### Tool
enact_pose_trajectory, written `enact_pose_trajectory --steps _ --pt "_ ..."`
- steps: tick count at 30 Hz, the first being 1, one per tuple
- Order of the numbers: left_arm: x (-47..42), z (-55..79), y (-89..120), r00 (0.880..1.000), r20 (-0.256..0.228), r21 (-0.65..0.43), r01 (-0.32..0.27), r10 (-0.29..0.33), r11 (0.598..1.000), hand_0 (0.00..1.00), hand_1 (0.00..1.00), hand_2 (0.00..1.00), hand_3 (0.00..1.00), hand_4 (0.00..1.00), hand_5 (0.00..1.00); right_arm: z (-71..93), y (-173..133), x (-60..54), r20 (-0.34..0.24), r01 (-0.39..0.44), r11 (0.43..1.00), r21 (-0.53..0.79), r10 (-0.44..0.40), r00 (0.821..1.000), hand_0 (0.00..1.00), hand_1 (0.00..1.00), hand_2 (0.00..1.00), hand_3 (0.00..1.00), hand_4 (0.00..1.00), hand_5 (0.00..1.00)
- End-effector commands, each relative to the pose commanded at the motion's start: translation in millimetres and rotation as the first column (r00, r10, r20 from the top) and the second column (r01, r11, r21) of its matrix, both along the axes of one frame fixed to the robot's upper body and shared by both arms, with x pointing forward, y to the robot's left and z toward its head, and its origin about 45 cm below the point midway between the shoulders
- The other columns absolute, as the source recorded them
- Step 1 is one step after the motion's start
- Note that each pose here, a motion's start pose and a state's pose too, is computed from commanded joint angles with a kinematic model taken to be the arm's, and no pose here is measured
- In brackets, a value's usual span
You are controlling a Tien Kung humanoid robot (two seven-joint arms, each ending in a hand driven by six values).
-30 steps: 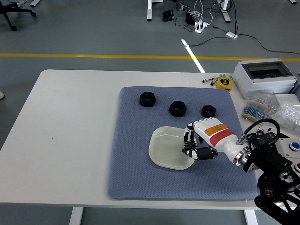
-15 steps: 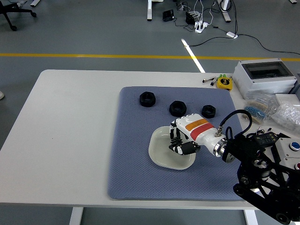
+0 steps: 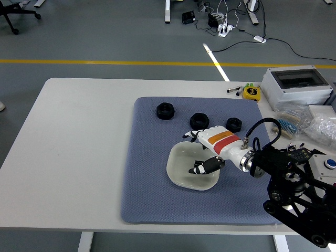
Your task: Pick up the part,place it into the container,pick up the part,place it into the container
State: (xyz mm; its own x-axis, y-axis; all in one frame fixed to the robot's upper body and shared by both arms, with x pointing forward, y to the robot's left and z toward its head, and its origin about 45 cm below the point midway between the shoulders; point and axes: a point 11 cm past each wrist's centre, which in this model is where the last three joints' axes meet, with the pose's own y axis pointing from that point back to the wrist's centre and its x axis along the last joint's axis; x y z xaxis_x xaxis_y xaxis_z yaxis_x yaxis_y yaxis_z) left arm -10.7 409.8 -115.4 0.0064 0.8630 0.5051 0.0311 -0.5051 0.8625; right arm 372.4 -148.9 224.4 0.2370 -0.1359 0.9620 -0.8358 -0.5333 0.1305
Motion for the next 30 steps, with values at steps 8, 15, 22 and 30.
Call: enact_pose_trajectory --steps 8,15,22,30 --pt "2.3 0.8 2.5 1.0 -0.005 0.003 0.011 -0.011 1.0 0.727 0.712 0.765 0.587 0.686 0.611 40.6 -44.6 28.0 0.085 0.132 0.99 0.038 -0.135 0.987 0.245 0.459 0.716 0.808 0.966 0.395" --pt "0.8 0.3 1.2 1.0 -0.011 -0.002 0.015 -0.015 1.0 0.727 0.707 0.761 0.584 0.685 0.607 10.3 -90.4 38.9 -0.017 0.214 0.971 -0.105 -0.217 0.976 0.314 0.505 0.716 0.768 0.957 0.412" --pt "4.0 0.0 0.2 0.999 -0.017 -0.009 0.029 -0.029 1.0 0.726 0.706 0.759 0.585 0.684 0.606 -13.5 -112.5 36.3 -0.081 0.236 0.955 -0.18 -0.253 0.964 0.401 0.557 0.724 0.773 0.952 0.421" --pt "7.2 -0.4 -1.0 0.999 -0.012 -0.014 0.034 -0.034 0.999 0.724 0.703 0.758 0.584 0.68 0.603 -17.6 -109.0 32.7 -0.102 0.206 0.958 -0.198 -0.229 0.968 0.449 0.575 0.732 0.768 0.947 0.432"
